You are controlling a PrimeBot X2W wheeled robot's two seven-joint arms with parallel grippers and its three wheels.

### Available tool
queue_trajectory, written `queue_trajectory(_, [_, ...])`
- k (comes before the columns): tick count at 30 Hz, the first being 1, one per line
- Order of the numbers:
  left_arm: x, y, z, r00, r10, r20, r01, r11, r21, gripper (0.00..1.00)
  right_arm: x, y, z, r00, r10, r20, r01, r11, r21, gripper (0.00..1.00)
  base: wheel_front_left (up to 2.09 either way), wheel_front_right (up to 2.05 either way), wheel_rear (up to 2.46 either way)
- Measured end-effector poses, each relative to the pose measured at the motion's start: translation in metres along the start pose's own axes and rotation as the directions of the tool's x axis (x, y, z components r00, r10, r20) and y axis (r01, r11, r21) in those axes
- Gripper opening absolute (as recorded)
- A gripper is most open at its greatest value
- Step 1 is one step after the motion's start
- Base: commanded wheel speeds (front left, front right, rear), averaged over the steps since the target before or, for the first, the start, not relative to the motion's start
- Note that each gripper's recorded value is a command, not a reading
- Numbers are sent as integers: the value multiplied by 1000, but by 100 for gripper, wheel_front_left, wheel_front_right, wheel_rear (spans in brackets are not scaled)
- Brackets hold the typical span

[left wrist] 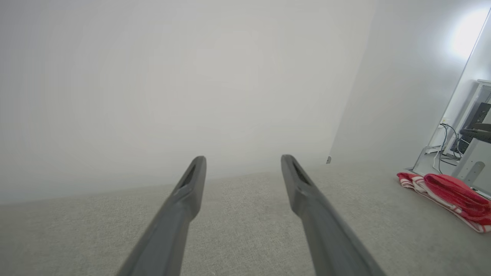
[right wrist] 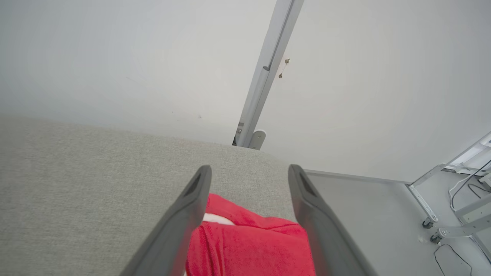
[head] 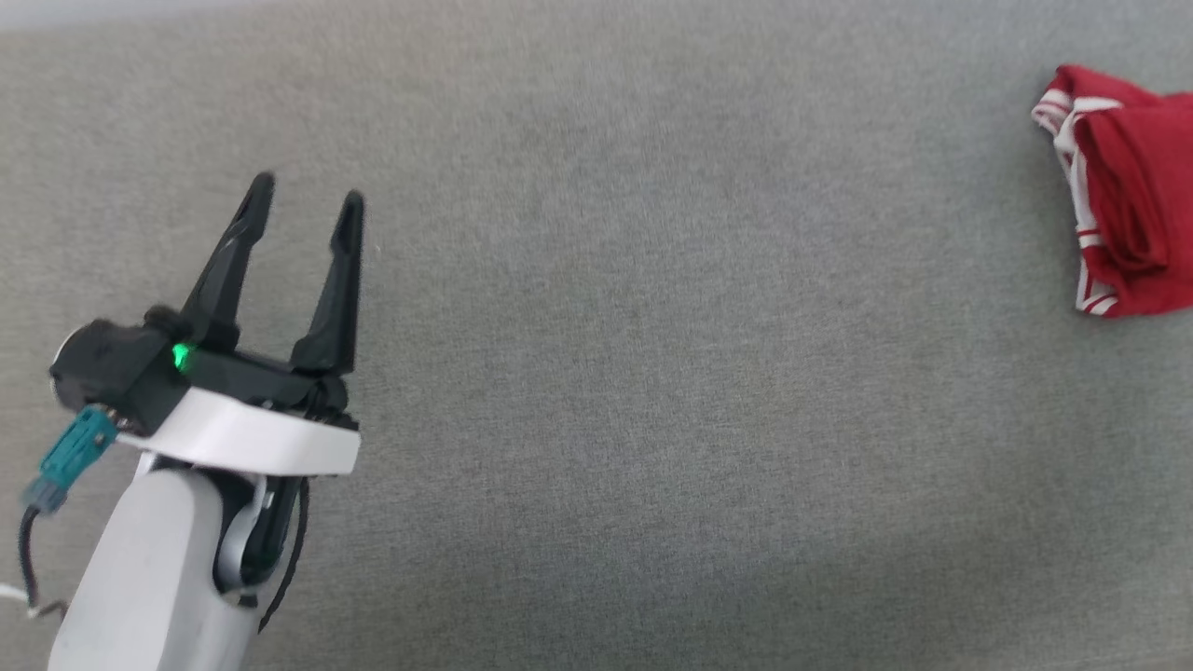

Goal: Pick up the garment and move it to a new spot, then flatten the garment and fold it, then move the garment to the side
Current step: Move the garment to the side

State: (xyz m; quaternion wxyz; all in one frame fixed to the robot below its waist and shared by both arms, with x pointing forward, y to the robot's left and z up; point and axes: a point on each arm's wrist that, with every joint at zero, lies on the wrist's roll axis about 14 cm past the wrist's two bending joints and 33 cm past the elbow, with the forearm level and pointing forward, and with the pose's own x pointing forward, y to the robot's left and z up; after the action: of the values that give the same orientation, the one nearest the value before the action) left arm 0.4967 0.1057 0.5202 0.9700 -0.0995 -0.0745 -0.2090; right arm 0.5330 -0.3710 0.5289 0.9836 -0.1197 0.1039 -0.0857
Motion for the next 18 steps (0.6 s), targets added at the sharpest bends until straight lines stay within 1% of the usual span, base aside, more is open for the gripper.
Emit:
queue_trajectory(4, [-17, 11, 16, 998, 58, 22, -59, 998, 30, 100, -15, 24, 15, 994, 59, 96, -62, 998, 31, 100, 0, 0, 0])
queue_trajectory(8, [-36, 21, 30, 992, 116, 45, -119, 991, 62, 100, -32, 49, 24, 976, 109, 186, -124, 990, 73, 100, 0, 0, 0])
queue_trajectory(13, [-62, 29, 41, 982, 178, 58, -183, 980, 83, 100, -56, 82, 22, 956, 163, 243, -196, 973, 119, 100, 0, 0, 0])
queue_trajectory(15, [-73, 31, 45, 978, 201, 62, -206, 974, 90, 100, -66, 91, 21, 949, 184, 258, -219, 969, 115, 100, 0, 0, 0])
queue_trajectory(18, [-92, 36, 47, 970, 237, 59, -242, 964, 106, 100, -81, 104, 18, 940, 202, 274, -246, 959, 138, 100, 0, 0, 0])
